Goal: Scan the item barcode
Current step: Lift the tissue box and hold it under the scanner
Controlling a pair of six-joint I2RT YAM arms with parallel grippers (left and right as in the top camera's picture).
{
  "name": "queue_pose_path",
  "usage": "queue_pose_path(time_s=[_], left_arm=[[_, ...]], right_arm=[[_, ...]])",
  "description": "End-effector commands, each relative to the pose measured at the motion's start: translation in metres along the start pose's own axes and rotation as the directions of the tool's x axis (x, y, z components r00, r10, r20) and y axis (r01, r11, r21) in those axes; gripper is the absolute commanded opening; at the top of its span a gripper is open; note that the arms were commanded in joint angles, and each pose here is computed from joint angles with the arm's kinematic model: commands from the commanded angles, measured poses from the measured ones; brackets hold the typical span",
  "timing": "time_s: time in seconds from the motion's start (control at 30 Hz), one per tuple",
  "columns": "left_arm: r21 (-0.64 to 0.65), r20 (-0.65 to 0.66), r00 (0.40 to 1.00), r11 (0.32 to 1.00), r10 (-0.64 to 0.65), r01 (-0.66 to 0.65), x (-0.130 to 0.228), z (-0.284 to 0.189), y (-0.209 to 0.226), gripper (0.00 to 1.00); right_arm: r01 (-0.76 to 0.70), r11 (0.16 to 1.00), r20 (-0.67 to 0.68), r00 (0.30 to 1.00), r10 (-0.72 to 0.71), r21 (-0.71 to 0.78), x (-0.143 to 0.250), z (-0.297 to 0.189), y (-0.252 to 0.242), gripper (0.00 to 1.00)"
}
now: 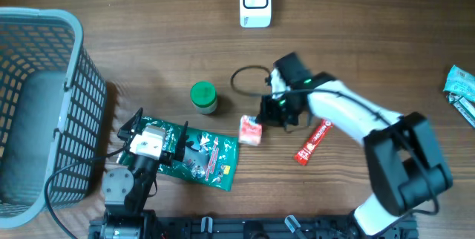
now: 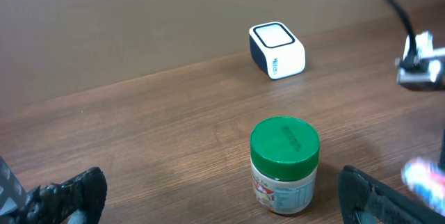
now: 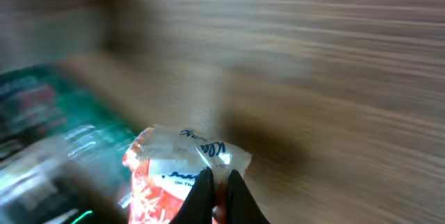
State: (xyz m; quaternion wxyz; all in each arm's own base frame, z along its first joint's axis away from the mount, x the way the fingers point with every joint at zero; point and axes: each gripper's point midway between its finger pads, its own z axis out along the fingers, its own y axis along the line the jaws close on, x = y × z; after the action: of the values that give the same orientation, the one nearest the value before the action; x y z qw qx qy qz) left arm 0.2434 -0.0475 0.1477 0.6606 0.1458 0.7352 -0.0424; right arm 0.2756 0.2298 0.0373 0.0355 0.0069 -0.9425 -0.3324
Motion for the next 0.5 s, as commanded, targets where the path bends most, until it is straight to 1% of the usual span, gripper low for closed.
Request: queue_pose_path(time_s=[0.0, 0.03, 0.07, 0.1, 0.13, 0.17, 0.2, 0.23, 0.3, 0.4, 0.43, 0.47], left_arm=[[0.016, 0.002, 1.000, 1.000, -0.005, 0.005, 0.001, 0.000, -0.003, 1.00], [0.016, 0.003, 1.000, 1.000, -0.005, 0.005, 0.000, 0.000, -0.003, 1.00], [0.016, 0.002, 1.000, 1.000, -0.005, 0.005, 0.001, 0.000, -0.003, 1.00], [0.016, 0.002, 1.000, 1.000, -0.005, 0.005, 0.001, 0.000, -0.003, 1.00], [0.016, 0.002, 1.000, 1.000, -0.005, 0.005, 0.001, 0.000, -0.003, 1.00], [0.016, 0.002, 1.000, 1.000, -0.005, 0.005, 0.001, 0.000, -0.003, 1.00], [0.016, 0.002, 1.000, 1.000, -0.005, 0.005, 0.001, 0.000, -0.003, 1.00], [0.016, 0.002, 1.000, 1.000, -0.005, 0.005, 0.001, 0.000, -0.003, 1.00], [0.016, 0.002, 1.000, 1.000, -0.005, 0.005, 0.001, 0.000, -0.003, 1.00], [0.016, 0.002, 1.000, 1.000, -0.005, 0.005, 0.001, 0.000, -0.003, 1.00], [0.016, 0.002, 1.000, 1.000, -0.005, 0.005, 0.001, 0.000, -0.003, 1.00], [0.016, 0.002, 1.000, 1.000, -0.005, 0.005, 0.001, 0.000, -0.003, 1.00]], right_arm=[[0.295, 0.761, 0.078, 0.948, -0.309, -0.578, 0.007, -0.067, 0.069, 0.04], [0.445, 0.642, 0.222, 0.889, -0.400, -0.625, 0.002, -0.088, 0.071, 0.04], [0.505, 0.600, 0.282, 0.857, -0.430, -0.621, -0.001, -0.094, 0.070, 0.04], [0.579, 0.535, 0.359, 0.810, -0.464, -0.615, -0.004, -0.103, 0.072, 0.04], [0.622, 0.472, 0.412, 0.776, -0.478, -0.625, -0.004, -0.111, 0.077, 0.04], [0.659, 0.387, 0.466, 0.740, -0.485, -0.645, -0.001, -0.122, 0.085, 0.04], [0.658, 0.369, 0.470, 0.739, -0.482, -0.656, -0.002, -0.126, 0.088, 0.04], [0.610, 0.399, 0.427, 0.779, -0.458, -0.685, -0.004, -0.126, 0.088, 0.04], [0.547, 0.433, 0.372, 0.824, -0.426, -0.716, -0.004, -0.126, 0.088, 0.04], [0.547, 0.445, 0.369, 0.825, -0.428, -0.709, -0.004, -0.124, 0.087, 0.04], [0.540, 0.534, 0.343, 0.837, -0.427, -0.651, -0.012, -0.110, 0.079, 0.04], [0.508, 0.706, 0.298, 0.861, -0.412, -0.494, -0.029, -0.085, 0.054, 0.04]])
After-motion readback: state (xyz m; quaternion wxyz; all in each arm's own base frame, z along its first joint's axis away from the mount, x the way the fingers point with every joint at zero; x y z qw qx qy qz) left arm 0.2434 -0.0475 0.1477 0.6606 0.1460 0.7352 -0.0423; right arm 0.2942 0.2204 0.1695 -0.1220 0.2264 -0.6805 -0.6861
